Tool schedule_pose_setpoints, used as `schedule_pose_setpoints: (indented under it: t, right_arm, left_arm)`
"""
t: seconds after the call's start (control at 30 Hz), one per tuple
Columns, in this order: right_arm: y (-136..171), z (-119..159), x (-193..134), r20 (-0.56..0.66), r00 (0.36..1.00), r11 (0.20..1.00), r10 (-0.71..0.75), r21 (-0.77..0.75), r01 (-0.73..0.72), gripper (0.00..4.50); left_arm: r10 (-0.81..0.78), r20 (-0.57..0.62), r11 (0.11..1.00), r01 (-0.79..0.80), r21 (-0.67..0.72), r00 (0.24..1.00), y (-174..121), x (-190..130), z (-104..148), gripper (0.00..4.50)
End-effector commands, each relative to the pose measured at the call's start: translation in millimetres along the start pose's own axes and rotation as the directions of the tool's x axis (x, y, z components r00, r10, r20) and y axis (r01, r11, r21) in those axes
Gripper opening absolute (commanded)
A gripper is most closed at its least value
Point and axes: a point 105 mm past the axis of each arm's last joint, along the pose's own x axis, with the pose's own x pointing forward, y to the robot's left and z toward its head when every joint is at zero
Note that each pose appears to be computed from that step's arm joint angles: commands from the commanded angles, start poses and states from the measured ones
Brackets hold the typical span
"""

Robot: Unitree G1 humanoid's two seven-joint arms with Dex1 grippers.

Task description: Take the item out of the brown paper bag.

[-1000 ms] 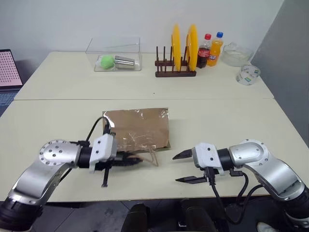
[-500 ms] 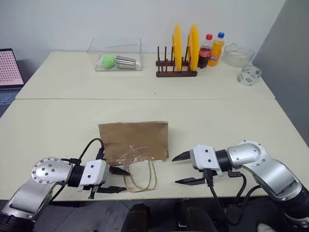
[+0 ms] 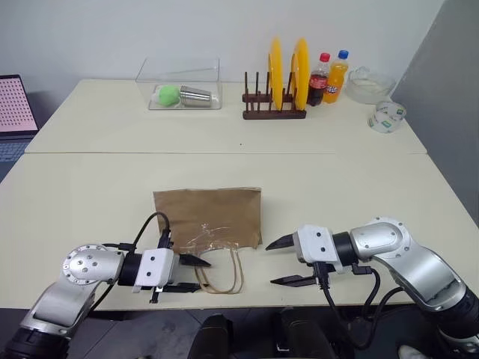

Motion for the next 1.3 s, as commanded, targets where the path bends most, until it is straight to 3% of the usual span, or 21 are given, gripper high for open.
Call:
schedule_pose_setpoints:
  t: [0.03, 0.13, 0.47, 0.83, 0.93, 1.17, 1.3]
  right_arm:
    - [-1.2, 5.4, 0.1, 0.004, 1.000, 0.998, -0.008, -0.060, 0.008, 3.15]
    - [0.1, 5.5, 1.5, 0.004, 1.000, 0.996, -0.004, -0.088, 0.004, 3.15]
    - [17.2, 7.2, 19.1, 0.011, 0.992, 0.974, 0.123, -0.195, -0.119, 3.15]
    - [-6.8, 14.6, 46.2, 0.001, 0.987, 0.934, 0.162, -0.322, -0.153, 3.15]
    - [-8.4, 12.9, 53.8, -0.027, 0.981, 0.914, 0.191, -0.359, -0.188, 2.51]
    - [-18.4, 4.7, 68.3, -0.061, 0.986, 0.911, 0.156, -0.378, -0.167, 0.04]
    - [-17.4, -5.7, 70.8, -0.090, 0.984, 0.915, 0.154, -0.362, -0.176, 0.04]
  left_arm:
    - [0.033, 0.050, 0.999, -0.032, -0.007, 0.998, 8.9, 5.9, 13.3, 0.97]
    - [0.088, 0.081, 0.994, -0.083, -0.070, 0.993, 19.8, 7.7, 19.4, 0.04]
    - [0.256, 0.167, 0.948, -0.214, -0.234, 0.952, 66.7, -0.3, 53.7, 0.04]
    - [0.307, 0.165, 0.931, -0.260, -0.257, 0.937, 78.7, -7.6, 59.8, 0.04]
    - [0.309, 0.166, 0.930, -0.261, -0.258, 0.937, 80.0, -8.3, 60.2, 0.00]
    - [0.326, 0.184, 0.926, -0.275, -0.257, 0.927, 85.7, -7.1, 65.5, 0.00]
    - [0.358, 0.205, 0.922, -0.311, -0.229, 0.911, 96.0, -3.6, 81.8, 0.00]
